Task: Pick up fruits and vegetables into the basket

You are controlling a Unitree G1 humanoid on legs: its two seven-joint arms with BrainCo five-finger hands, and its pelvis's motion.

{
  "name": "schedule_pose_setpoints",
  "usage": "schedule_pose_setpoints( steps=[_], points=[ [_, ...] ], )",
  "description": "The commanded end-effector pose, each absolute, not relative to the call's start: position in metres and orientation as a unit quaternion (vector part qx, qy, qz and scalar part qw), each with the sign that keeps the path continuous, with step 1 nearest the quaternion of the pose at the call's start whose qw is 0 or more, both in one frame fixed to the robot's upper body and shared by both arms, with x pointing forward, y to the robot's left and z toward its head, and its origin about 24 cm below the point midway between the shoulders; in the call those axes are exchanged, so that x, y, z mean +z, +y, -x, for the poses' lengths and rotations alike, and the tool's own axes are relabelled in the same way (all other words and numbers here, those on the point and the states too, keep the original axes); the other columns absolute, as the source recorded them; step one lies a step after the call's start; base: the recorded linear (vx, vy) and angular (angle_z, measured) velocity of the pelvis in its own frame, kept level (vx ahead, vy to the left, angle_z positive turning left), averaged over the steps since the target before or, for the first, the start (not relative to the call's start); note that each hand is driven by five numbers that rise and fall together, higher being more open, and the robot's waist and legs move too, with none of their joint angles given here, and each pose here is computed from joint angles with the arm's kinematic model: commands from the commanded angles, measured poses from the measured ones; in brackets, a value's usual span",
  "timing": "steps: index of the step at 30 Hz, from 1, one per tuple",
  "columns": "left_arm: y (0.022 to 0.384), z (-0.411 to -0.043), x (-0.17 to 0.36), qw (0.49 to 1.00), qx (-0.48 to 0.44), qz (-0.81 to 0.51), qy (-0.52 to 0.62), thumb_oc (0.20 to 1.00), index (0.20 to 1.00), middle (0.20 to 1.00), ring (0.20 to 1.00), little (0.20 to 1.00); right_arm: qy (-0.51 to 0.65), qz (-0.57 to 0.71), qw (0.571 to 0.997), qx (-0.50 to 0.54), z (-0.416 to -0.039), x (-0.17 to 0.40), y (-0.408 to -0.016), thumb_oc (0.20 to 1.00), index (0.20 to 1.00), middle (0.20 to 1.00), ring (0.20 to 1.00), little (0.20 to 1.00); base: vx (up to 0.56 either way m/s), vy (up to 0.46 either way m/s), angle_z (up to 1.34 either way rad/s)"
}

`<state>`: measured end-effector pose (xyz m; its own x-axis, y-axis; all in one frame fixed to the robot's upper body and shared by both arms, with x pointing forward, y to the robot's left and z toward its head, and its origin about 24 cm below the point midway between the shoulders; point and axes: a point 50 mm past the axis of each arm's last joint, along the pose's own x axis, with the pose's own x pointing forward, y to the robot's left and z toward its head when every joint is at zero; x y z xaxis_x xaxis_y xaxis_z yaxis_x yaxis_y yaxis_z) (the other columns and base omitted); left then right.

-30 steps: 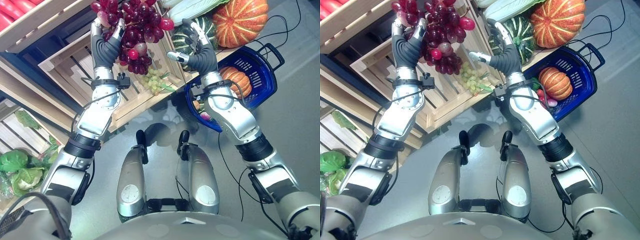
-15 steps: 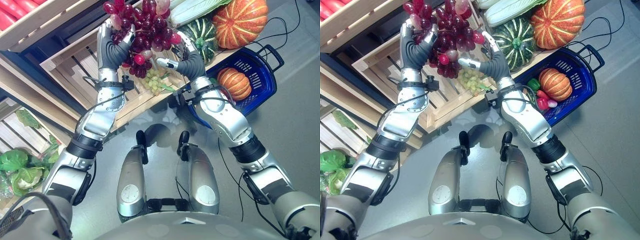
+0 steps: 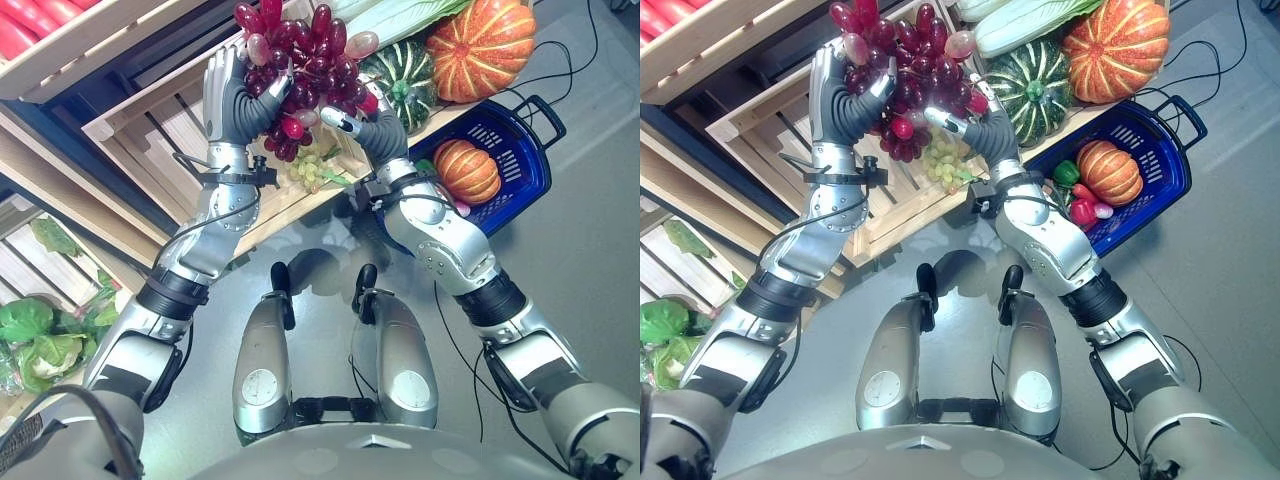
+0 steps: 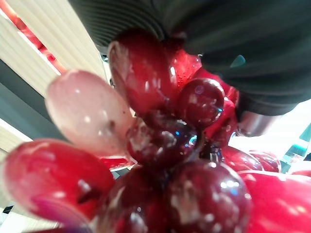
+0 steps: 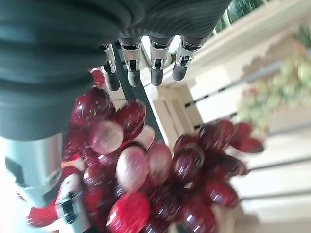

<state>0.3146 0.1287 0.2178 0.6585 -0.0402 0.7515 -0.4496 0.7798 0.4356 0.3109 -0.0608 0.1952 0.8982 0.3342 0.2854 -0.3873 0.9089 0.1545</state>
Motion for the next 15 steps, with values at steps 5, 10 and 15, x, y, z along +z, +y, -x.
schedule_pose_setpoints(
  steps=[5, 10, 15],
  points=[
    [0.099, -0.289, 0.238, 0.837, 0.059, -0.262, -0.477, 0.2, 0.2, 0.2, 0.2, 0.2, -0.187, -0.214, 0.927, 0.245, -0.292, 0.221, -0.044, 1.0, 1.0, 1.0, 1.0, 1.0, 0.0, -0.003, 0.02],
    [0.098, -0.29, 0.238, 0.835, 0.068, -0.273, -0.472, 0.2, 0.2, 0.2, 0.2, 0.2, -0.205, -0.198, 0.929, 0.237, -0.292, 0.228, -0.043, 1.0, 1.0, 1.0, 1.0, 1.0, 0.0, -0.002, 0.02],
    [0.099, -0.292, 0.238, 0.832, 0.082, -0.28, -0.472, 0.2, 0.2, 0.2, 0.2, 0.2, -0.21, -0.204, 0.928, 0.229, -0.294, 0.232, -0.044, 1.0, 1.0, 1.0, 1.0, 1.0, 0.0, 0.0, 0.0]
  ],
)
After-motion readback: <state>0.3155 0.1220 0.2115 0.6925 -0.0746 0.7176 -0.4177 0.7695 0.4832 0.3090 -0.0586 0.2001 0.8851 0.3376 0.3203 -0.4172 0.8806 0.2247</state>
